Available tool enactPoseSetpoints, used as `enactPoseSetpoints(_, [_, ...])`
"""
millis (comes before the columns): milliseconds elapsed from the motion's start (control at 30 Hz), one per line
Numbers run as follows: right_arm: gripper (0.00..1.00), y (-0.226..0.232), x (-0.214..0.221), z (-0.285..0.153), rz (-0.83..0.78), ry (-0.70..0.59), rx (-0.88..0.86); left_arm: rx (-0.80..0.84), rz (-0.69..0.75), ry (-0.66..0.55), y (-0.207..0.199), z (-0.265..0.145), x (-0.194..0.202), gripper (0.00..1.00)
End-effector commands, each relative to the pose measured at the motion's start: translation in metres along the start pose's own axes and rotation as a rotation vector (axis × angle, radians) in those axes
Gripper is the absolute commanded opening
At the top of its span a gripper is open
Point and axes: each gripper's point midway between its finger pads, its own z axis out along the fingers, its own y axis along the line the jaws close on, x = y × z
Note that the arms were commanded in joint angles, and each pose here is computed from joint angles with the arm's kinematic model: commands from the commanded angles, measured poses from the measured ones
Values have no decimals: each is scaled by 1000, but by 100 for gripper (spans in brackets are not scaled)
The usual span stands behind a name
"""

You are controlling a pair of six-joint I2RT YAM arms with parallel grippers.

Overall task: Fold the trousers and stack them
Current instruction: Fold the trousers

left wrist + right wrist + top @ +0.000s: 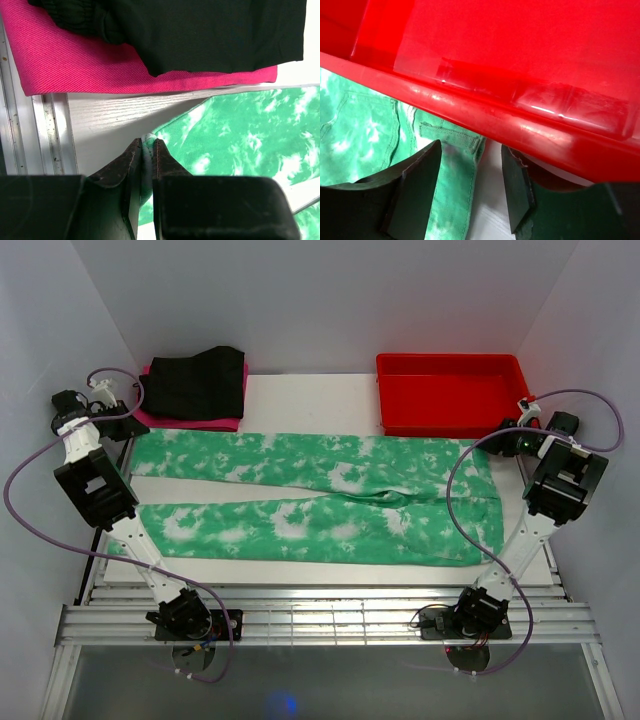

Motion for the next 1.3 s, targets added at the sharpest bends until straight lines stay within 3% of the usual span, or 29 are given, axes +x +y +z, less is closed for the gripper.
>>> enactPoseSetpoints(0, [57, 11, 15, 21, -13, 50, -97, -25, 53, -45, 0, -20, -24, 0])
enactPoseSetpoints(233, [52, 22, 20, 24, -32, 96, -153, -30, 55, -35, 2, -19, -21, 0])
enactPoseSetpoints(400, [17, 31, 16, 21, -48, 86, -182, -30, 54, -29, 3, -18, -18, 0])
enactPoseSetpoints(467, [8, 35, 10, 16, -53, 78, -187, -22, 47, -30, 1, -18, -17, 0])
enactPoseSetpoints(667, [8, 56, -30, -19, -47, -8, -203, -15, 73, -30, -6, -26, -20, 0])
enactPoseSetpoints(967, [8, 80, -83, -89, -138, -137, -168, -15, 138, -108, -20, -62, -55, 0])
enactPoseSetpoints(1267, [8, 85, -121, -141, -199, -228, -136, 13, 179, -255, -20, -114, -91, 0])
